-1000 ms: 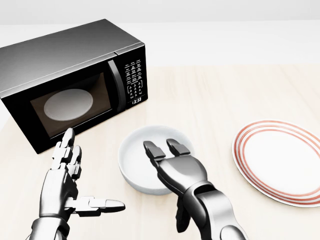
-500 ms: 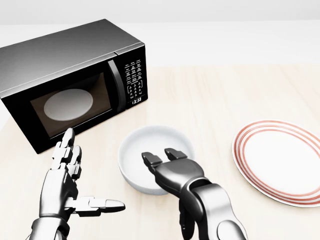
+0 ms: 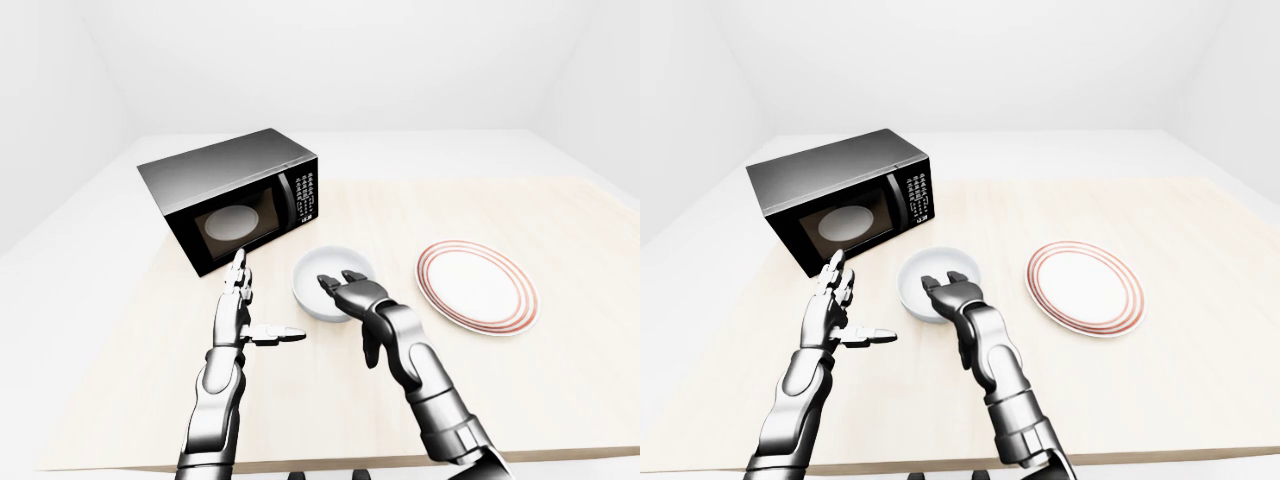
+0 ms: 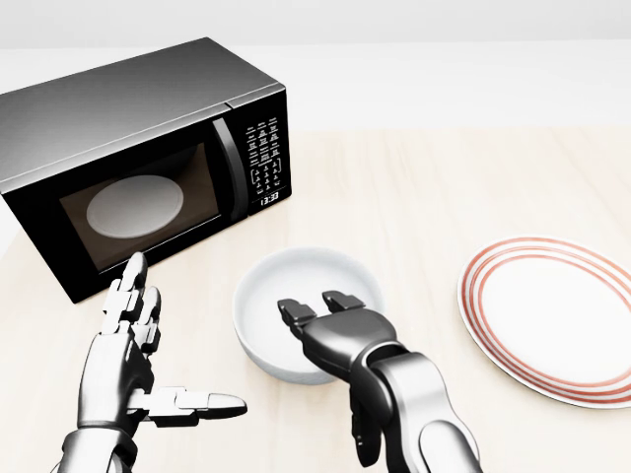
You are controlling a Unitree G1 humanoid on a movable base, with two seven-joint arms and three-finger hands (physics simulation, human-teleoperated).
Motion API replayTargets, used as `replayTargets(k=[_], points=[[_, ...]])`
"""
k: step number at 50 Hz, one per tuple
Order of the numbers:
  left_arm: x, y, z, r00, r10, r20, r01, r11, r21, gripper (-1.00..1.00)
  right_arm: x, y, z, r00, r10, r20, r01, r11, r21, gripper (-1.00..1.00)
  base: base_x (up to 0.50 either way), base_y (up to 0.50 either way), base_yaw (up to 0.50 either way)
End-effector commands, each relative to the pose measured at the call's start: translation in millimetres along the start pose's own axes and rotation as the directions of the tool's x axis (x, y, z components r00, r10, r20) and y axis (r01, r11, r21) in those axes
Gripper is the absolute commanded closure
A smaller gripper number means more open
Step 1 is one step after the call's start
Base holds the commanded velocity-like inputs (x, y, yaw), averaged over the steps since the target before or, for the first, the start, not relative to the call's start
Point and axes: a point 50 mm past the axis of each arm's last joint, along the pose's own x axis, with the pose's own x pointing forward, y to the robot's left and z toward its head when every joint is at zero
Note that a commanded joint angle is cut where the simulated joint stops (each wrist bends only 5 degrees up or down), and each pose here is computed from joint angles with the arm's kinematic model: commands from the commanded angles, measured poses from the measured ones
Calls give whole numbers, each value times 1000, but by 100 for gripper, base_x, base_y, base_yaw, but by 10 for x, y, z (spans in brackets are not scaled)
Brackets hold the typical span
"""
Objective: Pick up the white bowl and put it on the plate.
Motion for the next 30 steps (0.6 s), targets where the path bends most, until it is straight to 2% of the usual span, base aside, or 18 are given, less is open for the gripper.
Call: replayTargets(k=[1, 30], points=[[0, 0, 0, 1000, 0, 0, 0, 1000, 0, -100, 43, 23, -14, 1000, 24, -3, -24, 1000, 2, -100, 0, 0, 0], [0, 0, 0, 1000, 0, 0, 0, 1000, 0, -100, 116, 121, -55, 999, 51, -12, -51, 999, -4, -100, 0, 0, 0]])
